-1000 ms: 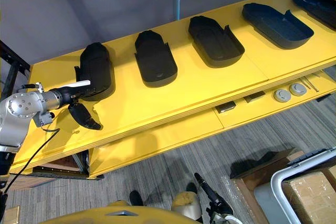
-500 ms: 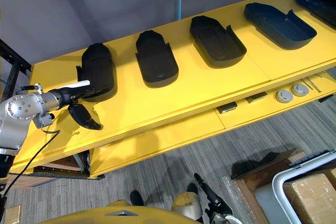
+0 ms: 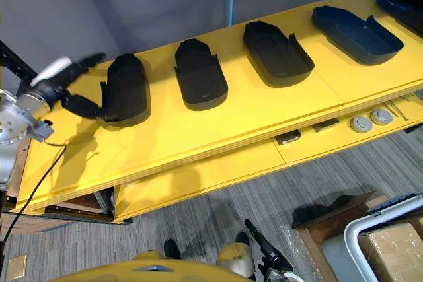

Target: Walk over and take three plastic housings, then place them on the shelf

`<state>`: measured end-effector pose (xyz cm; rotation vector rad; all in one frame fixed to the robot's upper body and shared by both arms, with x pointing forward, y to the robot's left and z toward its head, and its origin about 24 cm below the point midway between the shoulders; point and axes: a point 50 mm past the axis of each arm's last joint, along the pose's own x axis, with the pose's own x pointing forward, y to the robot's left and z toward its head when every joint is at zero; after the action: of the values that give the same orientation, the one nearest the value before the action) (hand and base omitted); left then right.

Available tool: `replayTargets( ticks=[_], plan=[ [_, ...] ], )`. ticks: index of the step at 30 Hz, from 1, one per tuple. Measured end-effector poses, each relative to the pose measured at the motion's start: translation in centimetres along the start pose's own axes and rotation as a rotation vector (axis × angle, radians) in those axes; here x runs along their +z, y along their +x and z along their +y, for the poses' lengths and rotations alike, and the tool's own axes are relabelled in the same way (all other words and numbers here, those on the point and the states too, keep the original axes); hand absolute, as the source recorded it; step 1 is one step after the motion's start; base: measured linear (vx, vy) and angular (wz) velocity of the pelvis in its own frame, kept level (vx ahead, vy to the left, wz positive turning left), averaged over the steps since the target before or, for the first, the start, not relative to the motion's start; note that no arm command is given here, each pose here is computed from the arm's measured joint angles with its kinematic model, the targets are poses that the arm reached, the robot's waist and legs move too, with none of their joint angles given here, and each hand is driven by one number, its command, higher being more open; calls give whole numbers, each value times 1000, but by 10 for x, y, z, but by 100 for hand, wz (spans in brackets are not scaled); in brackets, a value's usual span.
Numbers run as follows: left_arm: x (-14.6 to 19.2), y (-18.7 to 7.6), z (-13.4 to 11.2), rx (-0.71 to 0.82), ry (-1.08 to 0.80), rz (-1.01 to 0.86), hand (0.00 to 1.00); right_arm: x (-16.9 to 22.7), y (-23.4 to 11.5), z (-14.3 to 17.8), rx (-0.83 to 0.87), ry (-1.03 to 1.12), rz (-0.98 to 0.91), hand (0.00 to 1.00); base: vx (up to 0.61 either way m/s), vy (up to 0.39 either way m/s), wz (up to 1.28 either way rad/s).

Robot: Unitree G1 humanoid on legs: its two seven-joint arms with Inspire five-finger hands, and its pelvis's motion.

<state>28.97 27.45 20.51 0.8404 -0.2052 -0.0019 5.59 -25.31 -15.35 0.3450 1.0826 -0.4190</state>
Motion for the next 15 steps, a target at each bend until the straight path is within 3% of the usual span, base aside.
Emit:
replayTargets(
  ticks=[6,15],
  plan=[
    [20,-16,19,445,-184,-236,100,-11,-1,1,-9,2,29,100,-17,-8,7],
    [29,-62,-13,681,-399,-447,100,-23,0,14,11,-18,72,100,4,0,-2]
  ],
)
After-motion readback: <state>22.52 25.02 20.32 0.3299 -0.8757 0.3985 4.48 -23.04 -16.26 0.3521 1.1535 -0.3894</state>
